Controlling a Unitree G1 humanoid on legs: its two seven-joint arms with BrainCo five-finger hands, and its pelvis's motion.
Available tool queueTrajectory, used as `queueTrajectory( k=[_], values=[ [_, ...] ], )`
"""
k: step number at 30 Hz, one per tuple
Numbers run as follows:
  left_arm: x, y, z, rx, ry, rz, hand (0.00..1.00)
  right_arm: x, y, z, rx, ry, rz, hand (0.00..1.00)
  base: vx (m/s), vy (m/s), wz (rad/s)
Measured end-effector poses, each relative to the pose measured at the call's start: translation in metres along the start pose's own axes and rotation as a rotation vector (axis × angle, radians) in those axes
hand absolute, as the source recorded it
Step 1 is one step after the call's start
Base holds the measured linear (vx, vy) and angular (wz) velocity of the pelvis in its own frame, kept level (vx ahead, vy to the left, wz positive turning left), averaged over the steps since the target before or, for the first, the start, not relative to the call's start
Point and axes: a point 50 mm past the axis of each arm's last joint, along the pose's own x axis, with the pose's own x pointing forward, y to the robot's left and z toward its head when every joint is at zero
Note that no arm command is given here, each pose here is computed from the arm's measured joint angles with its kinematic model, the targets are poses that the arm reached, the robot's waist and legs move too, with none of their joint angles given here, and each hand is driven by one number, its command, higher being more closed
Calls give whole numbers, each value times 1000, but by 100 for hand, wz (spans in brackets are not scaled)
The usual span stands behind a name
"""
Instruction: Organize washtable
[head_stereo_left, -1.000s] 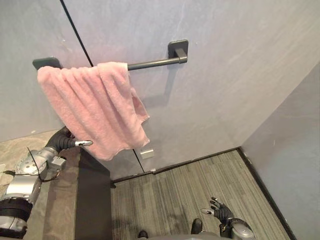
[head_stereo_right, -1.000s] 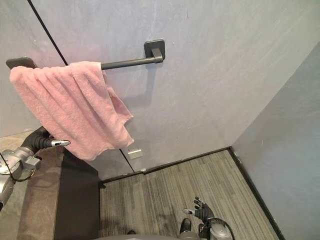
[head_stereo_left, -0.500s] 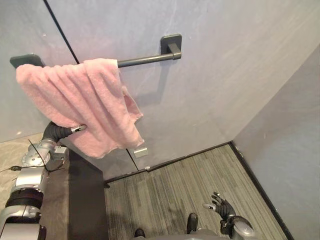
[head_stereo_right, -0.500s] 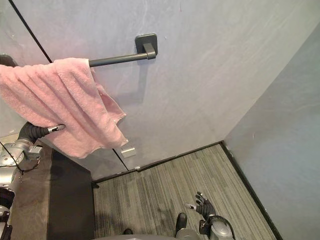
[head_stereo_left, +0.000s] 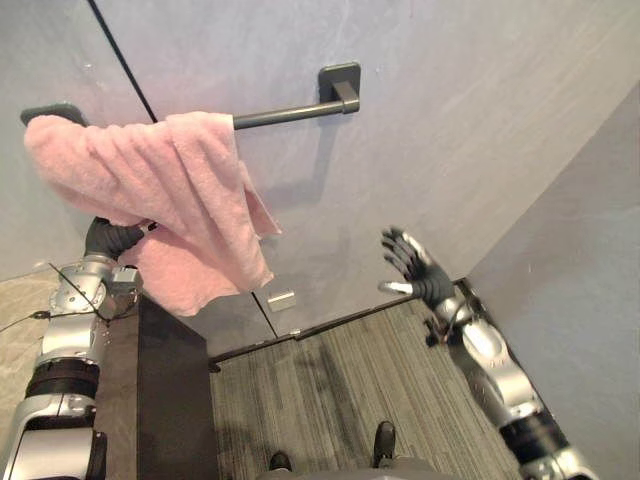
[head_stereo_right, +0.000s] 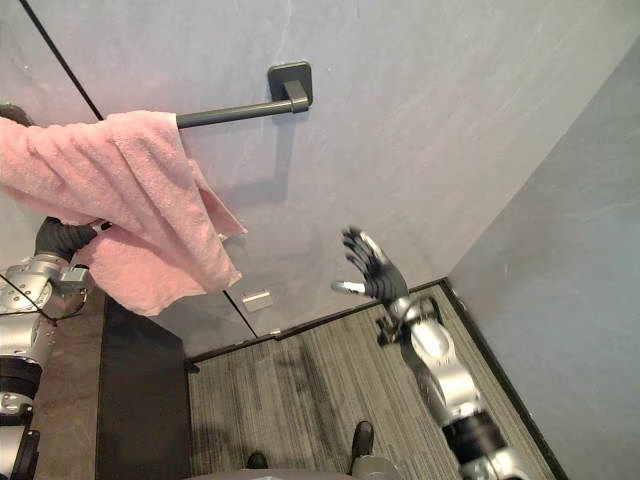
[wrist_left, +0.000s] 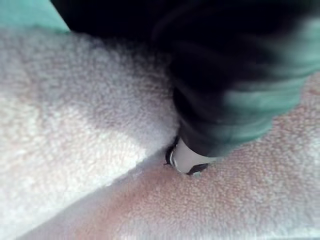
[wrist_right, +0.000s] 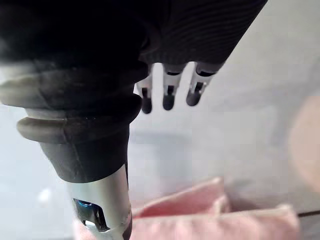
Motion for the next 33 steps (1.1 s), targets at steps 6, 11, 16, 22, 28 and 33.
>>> queueTrajectory(
  k=[6,11,16,22,28,33],
  values=[
    [2,-6,7,23,-14,-66,100,51,6,28,-40,-37,134,0,-5,-3,6],
    [8,-12,15,16,-39,-85,100,79,-14,27,-24,45,48,0,-25,-8,11],
    [9,-20,11,21,-24,-118,100,110,-18,44,-55,51,-3,0,-16,-12,9],
    [9,-27,6,31,7,-149,100,134,-9,44,-14,72,-55,0,0,-3,6],
    [17,-39,14,30,-15,-183,100,152,2,44,8,108,-84,0,-10,-6,11],
    [41,-57,42,17,-84,-211,100,177,36,63,42,67,-34,0,-54,-21,19]
  ],
)
